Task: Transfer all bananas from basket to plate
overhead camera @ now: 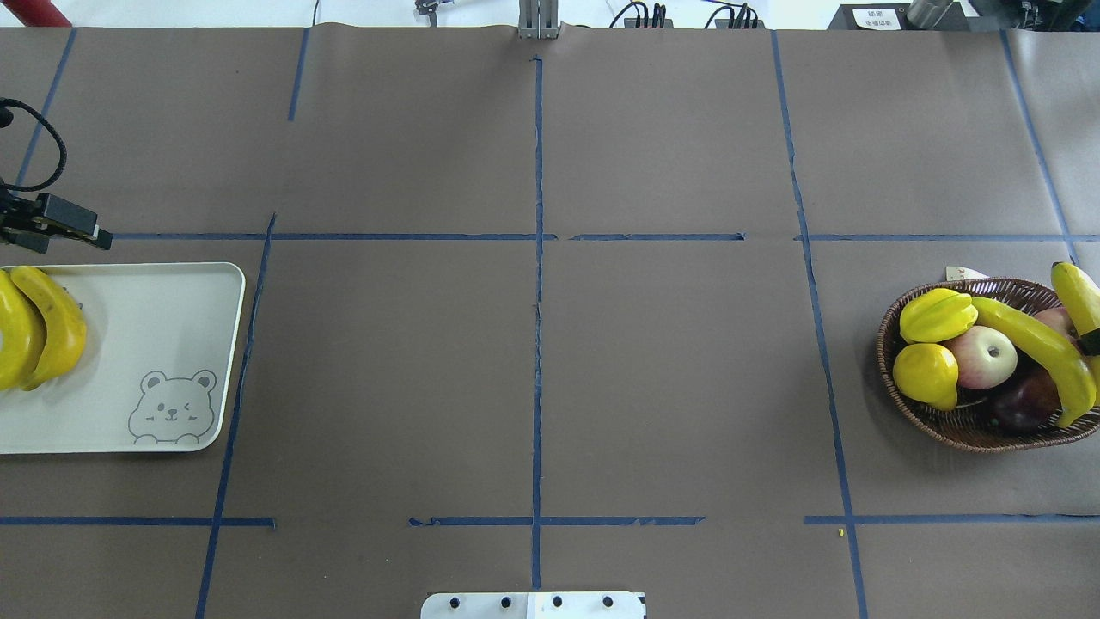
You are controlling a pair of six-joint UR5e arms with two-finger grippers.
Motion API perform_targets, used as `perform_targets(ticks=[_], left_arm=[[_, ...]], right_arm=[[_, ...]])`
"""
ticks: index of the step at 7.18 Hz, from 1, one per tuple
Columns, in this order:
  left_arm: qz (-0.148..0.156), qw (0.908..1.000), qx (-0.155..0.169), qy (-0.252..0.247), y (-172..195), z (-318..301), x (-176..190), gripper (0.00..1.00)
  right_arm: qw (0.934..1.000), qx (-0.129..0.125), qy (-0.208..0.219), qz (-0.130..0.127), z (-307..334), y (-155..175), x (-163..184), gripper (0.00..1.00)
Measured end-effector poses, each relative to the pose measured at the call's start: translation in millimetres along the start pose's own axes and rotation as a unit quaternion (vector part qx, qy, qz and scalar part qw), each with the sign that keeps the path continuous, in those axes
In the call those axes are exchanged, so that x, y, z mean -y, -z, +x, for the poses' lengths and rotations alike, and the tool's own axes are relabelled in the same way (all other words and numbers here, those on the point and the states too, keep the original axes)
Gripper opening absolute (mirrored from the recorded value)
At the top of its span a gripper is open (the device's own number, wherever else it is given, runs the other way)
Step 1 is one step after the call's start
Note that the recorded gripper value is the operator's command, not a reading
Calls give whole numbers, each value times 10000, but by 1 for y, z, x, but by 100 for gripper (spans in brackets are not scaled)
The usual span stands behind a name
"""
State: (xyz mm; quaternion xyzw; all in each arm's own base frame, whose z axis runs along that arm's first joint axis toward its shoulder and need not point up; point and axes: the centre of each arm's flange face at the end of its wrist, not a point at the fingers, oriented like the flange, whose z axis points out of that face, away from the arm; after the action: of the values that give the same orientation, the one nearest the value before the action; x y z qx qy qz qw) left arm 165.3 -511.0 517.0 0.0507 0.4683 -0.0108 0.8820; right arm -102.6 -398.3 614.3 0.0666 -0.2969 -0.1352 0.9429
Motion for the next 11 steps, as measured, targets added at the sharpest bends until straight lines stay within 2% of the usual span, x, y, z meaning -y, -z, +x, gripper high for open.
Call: perform_targets(ticks=[2,4,8,10,11], left_arm=[[-4,10000,0,-1,0,0,0,100],[-2,10000,-1,-6,0,0,0,100],[-12,10000,-1,0,-1,0,1,100],[-17,10000,-8,7,-1,0,1,100],[-27,10000,-22,10,-1,2,1,100]], right_arm=[[10000,7,3,3,0,0,1,12],[10000,35,2,46,0,5,2,2],[9985,197,-317,389,32,52,-1,0],[9979,289,-458,348,16,97,6,1],[9971,494,-469,332,0,119,17,1]])
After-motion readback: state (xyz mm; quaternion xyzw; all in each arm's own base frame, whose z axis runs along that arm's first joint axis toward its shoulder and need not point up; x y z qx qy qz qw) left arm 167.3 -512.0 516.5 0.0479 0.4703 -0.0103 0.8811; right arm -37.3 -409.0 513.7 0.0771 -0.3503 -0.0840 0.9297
